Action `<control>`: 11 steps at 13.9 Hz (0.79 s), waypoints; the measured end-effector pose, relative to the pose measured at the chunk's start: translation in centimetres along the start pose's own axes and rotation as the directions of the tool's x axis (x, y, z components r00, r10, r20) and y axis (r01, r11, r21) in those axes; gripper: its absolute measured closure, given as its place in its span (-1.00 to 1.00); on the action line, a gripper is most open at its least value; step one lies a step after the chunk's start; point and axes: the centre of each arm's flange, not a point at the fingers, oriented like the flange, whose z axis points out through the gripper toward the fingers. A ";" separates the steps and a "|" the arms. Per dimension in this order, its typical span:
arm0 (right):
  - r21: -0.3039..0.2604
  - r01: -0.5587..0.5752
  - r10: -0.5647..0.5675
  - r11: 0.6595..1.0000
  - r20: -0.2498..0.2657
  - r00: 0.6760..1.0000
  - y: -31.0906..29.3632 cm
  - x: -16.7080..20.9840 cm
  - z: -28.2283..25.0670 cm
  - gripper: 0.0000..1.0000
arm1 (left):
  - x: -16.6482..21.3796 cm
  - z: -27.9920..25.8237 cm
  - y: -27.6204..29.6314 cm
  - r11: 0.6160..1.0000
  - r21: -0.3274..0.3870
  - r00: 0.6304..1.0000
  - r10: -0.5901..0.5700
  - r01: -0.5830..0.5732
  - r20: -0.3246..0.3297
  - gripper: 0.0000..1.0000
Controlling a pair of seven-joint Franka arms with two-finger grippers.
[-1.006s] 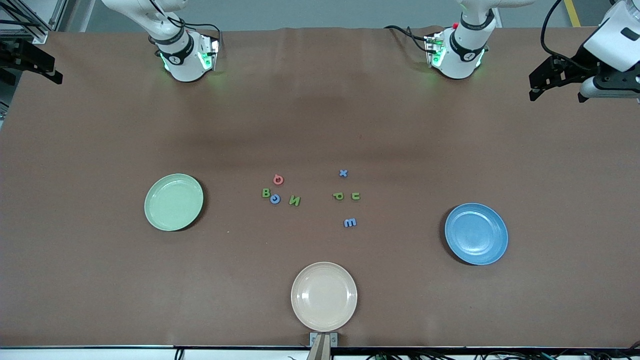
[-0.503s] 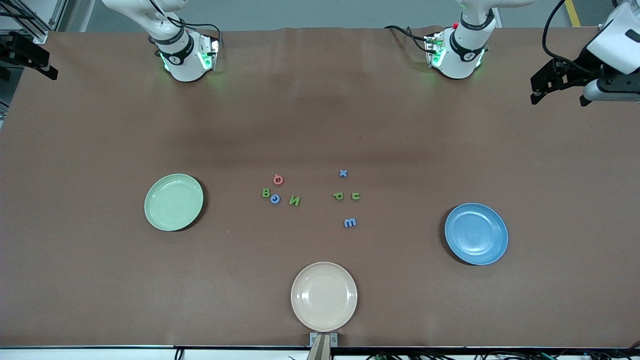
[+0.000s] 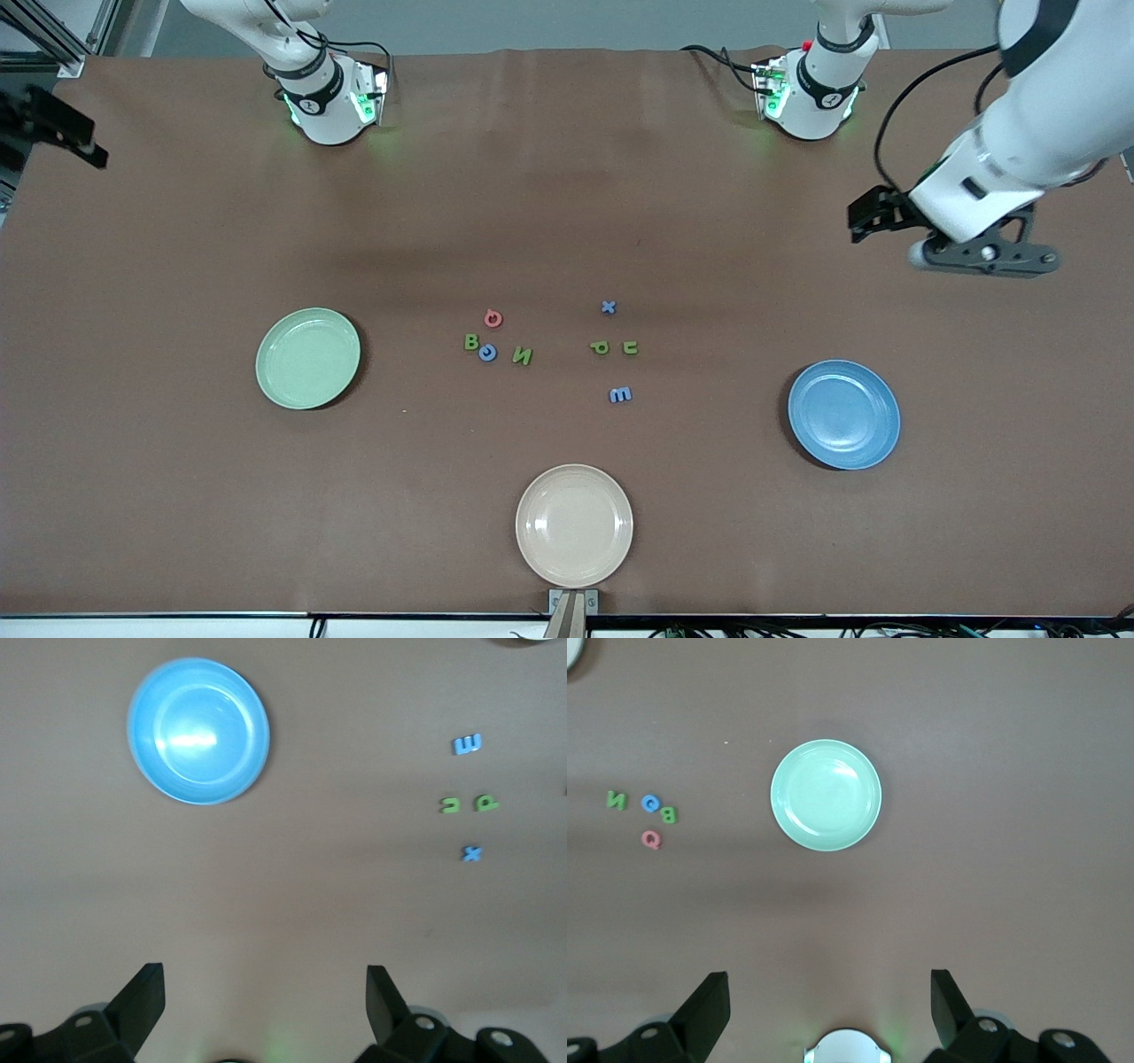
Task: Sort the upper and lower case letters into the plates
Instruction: 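Reach the right gripper to the N while the left gripper reaches u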
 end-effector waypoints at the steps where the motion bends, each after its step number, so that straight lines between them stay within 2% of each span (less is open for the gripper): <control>1: -0.002 0.003 -0.003 1.000 0.013 1.000 -0.1 2.6 2.6 -1.00 | 0.6 1.6 2.2 1.000 -0.005 1.000 -0.029 0.029 0.003 -1.00; 3: -0.005 0.015 -0.014 1.000 0.046 0.999 -1.5 6.2 7.0 -1.00 | 1.8 5.8 6.8 0.997 -0.016 0.997 -0.080 0.080 -0.001 -1.00; 4: -0.008 -0.013 0.014 1.000 0.041 0.999 -2.9 7.3 8.2 -1.00 | 2.3 8.6 9.1 0.994 -0.026 0.995 -0.102 0.102 -0.012 -1.00; 6: 0.017 -0.122 0.121 0.992 0.032 0.992 -7.3 8.2 9.6 -1.00 | 2.5 14.7 13.6 0.982 -0.041 0.982 -0.187 0.186 -0.014 -1.00; 8: 0.049 -0.228 0.226 0.972 0.046 0.973 -12.2 8.7 11.5 -1.00 | 2.7 20.4 17.6 0.971 -0.044 0.971 -0.237 0.236 -0.016 -1.00; 11: 0.072 -0.319 0.319 0.945 0.017 0.948 -19.5 9.8 17.9 -1.00 | 3.2 27.3 20.8 0.960 -0.047 0.961 -0.276 0.274 -0.022 -1.00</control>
